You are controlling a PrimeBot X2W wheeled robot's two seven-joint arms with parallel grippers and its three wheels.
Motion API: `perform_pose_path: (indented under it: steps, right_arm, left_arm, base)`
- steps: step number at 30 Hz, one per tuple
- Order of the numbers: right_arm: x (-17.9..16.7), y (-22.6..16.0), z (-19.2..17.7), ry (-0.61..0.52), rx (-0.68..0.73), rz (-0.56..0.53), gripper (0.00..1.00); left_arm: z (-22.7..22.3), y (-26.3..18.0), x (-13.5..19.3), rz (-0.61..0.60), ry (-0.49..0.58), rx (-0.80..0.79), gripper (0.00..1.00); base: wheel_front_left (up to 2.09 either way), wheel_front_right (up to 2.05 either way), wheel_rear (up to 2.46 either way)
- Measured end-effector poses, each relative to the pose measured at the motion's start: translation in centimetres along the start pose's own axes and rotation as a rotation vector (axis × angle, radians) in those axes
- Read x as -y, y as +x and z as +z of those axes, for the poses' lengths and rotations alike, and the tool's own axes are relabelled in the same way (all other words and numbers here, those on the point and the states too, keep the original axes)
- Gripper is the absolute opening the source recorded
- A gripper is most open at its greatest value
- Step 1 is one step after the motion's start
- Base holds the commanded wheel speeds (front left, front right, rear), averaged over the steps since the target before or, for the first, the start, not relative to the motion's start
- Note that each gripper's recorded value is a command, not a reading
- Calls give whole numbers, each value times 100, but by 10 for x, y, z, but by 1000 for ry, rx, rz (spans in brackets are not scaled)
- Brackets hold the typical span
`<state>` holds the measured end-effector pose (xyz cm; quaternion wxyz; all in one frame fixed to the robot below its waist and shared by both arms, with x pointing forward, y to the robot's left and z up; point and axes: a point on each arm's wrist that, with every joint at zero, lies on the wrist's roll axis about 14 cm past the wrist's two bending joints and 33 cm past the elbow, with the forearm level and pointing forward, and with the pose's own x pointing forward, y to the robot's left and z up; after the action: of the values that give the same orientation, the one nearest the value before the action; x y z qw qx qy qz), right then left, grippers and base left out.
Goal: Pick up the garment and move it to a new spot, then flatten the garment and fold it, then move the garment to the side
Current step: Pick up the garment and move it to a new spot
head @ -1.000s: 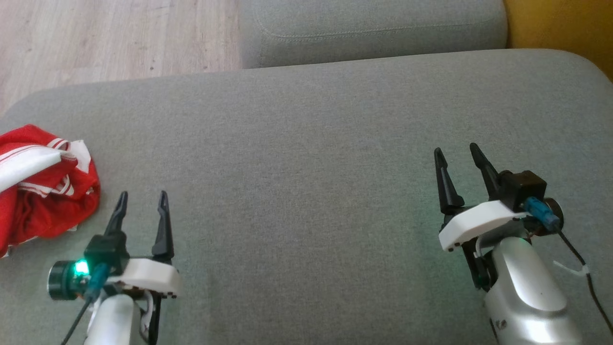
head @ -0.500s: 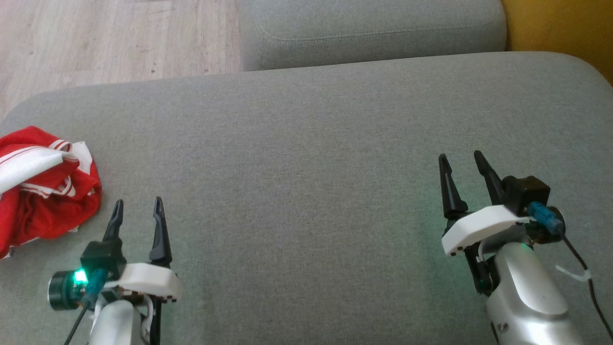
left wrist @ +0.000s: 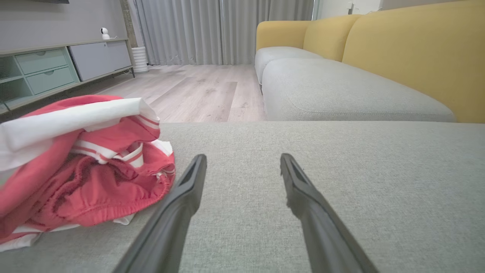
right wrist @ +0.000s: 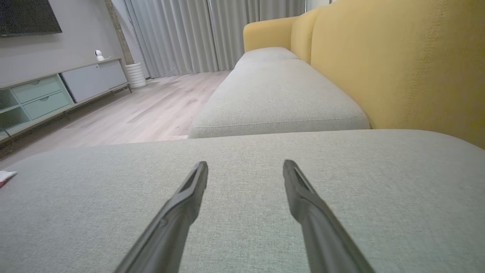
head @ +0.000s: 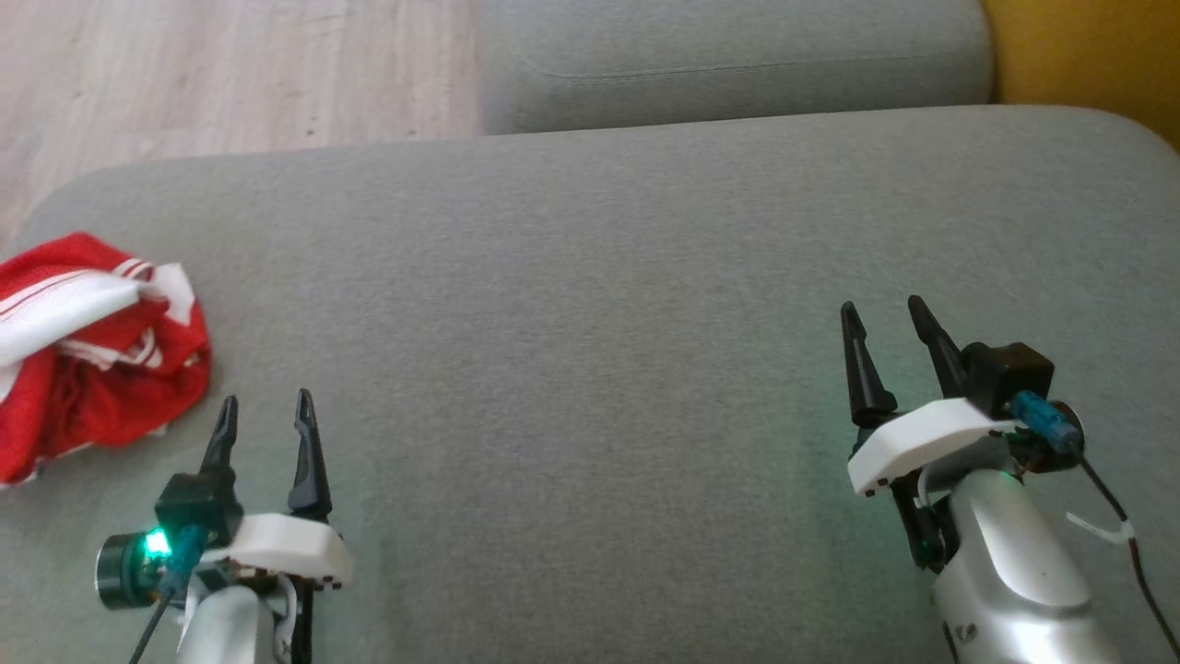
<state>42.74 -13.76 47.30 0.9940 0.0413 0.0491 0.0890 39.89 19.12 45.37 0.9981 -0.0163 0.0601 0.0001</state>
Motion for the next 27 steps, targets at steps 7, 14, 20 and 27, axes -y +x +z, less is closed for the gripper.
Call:
perform_pose_path:
  steps: [7,14,20,27]
  right_arm:
    - [-35,15,-2,-4,-8,96,100]
    - [-94,25,-12,7,-38,252,100]
    - [-145,31,-12,4,-46,386,100]
    - [-163,33,-15,5,-56,431,100]
  left_arm:
    - [-3,-18,-28,85,-16,-4,100]
    - [-4,-51,-72,212,-34,5,100]
    - [-8,-86,-109,336,-50,7,100]
    - [-10,-103,-129,403,-56,5,100]
  base:
    - [0,0,0]
    - [0,0,0]
    - [0,0,0]
    - [0,0,0]
